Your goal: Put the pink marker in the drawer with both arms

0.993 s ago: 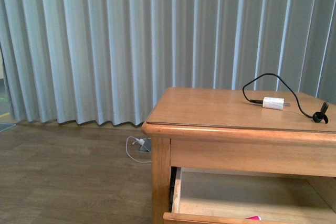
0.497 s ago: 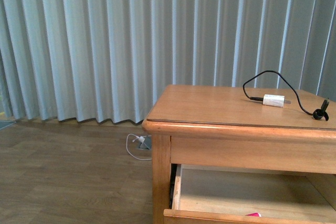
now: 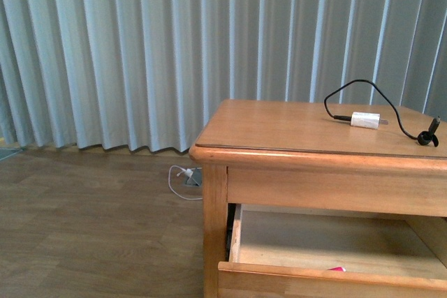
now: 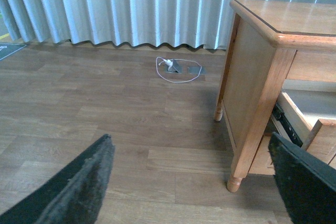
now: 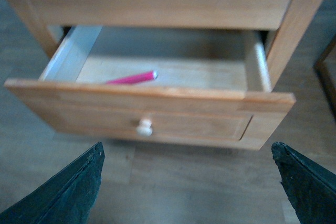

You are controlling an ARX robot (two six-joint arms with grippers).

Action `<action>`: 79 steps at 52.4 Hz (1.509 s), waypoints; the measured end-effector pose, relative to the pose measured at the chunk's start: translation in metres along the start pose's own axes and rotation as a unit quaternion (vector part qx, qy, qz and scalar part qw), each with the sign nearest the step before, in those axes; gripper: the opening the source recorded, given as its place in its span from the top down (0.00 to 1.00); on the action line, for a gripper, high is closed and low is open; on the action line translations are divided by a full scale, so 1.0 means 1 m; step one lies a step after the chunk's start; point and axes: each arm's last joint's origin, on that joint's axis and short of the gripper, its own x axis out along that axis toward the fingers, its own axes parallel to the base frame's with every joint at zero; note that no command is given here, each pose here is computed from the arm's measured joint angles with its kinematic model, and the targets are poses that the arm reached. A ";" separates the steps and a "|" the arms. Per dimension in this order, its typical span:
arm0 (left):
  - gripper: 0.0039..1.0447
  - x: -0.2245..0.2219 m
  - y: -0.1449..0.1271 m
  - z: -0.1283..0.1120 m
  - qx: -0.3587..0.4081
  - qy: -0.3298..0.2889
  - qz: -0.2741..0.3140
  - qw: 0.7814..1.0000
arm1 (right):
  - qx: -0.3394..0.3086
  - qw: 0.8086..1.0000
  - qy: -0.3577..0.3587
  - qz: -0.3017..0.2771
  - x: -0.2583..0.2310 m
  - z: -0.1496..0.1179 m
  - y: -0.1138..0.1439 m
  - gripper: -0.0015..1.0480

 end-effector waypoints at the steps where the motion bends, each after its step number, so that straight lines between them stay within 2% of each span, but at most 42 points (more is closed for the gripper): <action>1: 0.09 0.000 0.000 0.000 0.000 0.000 0.000 1.000 | -0.003 1.000 0.013 0.008 0.003 0.000 0.000 0.08; 4: 0.04 0.000 0.000 0.000 0.000 0.000 0.000 1.000 | -0.010 0.999 0.038 0.024 0.011 0.001 0.000 0.08; 7: 0.06 0.000 0.000 0.000 0.000 0.000 0.000 1.000 | -0.018 0.997 0.066 0.032 0.021 0.003 0.001 0.08; 21: 0.05 0.000 0.000 0.000 0.000 0.000 0.000 1.000 | -0.021 0.990 0.137 0.041 0.083 0.012 0.008 0.08; 29: 0.05 0.000 0.000 0.000 0.000 0.000 0.000 1.000 | -0.013 0.983 0.181 0.034 0.120 0.004 0.013 0.08; 37: 0.05 0.000 0.000 0.000 0.000 0.000 0.000 1.000 | -0.011 0.982 0.189 0.020 0.144 -0.001 0.013 0.08; 51: 0.05 0.000 0.000 0.000 0.000 0.000 0.000 1.000 | 0.009 0.987 0.162 -0.010 0.181 -0.001 0.008 0.08; 69: 0.05 0.000 0.000 0.000 0.000 0.000 0.000 1.000 | 0.025 0.998 0.036 -0.034 0.243 0.005 0.001 0.08; 79: 0.05 0.000 0.000 0.000 0.000 0.000 0.000 1.000 | 0.027 0.999 -0.004 -0.037 0.262 -0.002 -0.003 0.08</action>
